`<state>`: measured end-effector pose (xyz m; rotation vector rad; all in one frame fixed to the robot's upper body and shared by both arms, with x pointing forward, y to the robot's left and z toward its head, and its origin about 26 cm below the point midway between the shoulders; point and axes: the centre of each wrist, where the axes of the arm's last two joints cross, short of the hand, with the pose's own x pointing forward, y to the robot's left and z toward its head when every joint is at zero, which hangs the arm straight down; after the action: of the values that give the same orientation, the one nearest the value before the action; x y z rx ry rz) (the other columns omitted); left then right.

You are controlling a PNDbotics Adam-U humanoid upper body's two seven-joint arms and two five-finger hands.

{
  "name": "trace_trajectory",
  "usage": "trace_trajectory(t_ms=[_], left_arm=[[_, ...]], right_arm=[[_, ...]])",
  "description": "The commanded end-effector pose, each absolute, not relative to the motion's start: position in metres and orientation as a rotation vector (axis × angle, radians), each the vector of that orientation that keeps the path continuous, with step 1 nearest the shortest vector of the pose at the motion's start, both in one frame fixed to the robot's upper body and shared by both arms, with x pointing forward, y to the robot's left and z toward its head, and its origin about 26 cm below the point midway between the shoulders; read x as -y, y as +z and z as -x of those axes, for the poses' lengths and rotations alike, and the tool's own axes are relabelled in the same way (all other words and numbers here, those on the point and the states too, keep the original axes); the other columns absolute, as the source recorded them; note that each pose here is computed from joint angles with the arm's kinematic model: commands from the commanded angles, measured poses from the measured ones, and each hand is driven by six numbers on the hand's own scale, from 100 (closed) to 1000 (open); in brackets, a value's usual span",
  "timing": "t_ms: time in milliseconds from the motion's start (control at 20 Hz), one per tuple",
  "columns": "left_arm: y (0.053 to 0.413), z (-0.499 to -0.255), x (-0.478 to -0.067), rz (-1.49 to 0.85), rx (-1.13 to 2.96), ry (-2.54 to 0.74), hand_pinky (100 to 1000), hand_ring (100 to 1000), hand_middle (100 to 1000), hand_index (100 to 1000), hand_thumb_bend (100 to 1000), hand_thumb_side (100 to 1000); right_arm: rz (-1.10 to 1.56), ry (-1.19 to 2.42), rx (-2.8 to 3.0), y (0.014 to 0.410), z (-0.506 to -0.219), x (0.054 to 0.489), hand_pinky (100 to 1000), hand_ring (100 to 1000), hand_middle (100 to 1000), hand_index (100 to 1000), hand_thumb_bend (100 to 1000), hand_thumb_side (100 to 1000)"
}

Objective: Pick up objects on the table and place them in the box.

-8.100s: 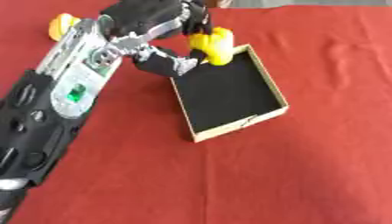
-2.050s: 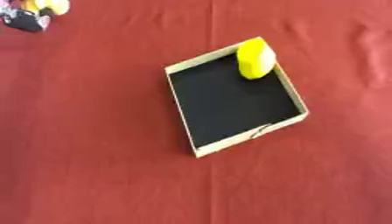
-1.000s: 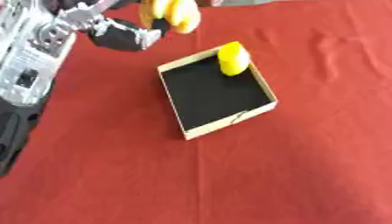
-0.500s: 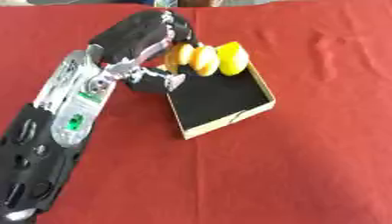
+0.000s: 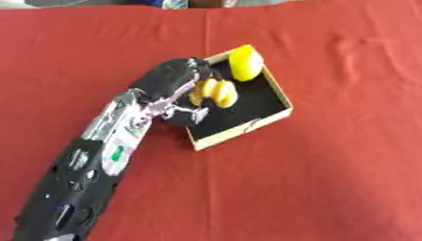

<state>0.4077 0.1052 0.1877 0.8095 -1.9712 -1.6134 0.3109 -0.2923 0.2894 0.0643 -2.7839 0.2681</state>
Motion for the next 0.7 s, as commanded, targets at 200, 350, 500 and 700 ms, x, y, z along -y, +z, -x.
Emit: trace_trajectory(t_ms=[200,350,500,700], left_arm=[[0.208,-0.404,-0.11,-0.983,2.029,-1.61,1000,963,868,976,493,388],[0.216,-0.402,-0.115,-1.032,2.032,-1.594,1000,964,870,980,493,426],[0.23,-0.396,-0.12,-1.052,2.078,-1.564,985,950,856,969,472,430],[0.267,-0.373,-0.132,-1.046,2.265,-1.416,932,902,819,938,324,357]], right_arm=[[-0.053,0.285,2.807,0.296,-0.305,0.294,900,963,778,868,100,670],[-0.051,0.288,2.803,0.296,-0.305,0.295,900,962,778,868,100,670],[-0.052,0.29,2.8,0.295,-0.305,0.294,901,963,778,868,100,670],[-0.046,0.287,2.801,0.295,-0.305,0.295,900,962,777,868,100,670]])
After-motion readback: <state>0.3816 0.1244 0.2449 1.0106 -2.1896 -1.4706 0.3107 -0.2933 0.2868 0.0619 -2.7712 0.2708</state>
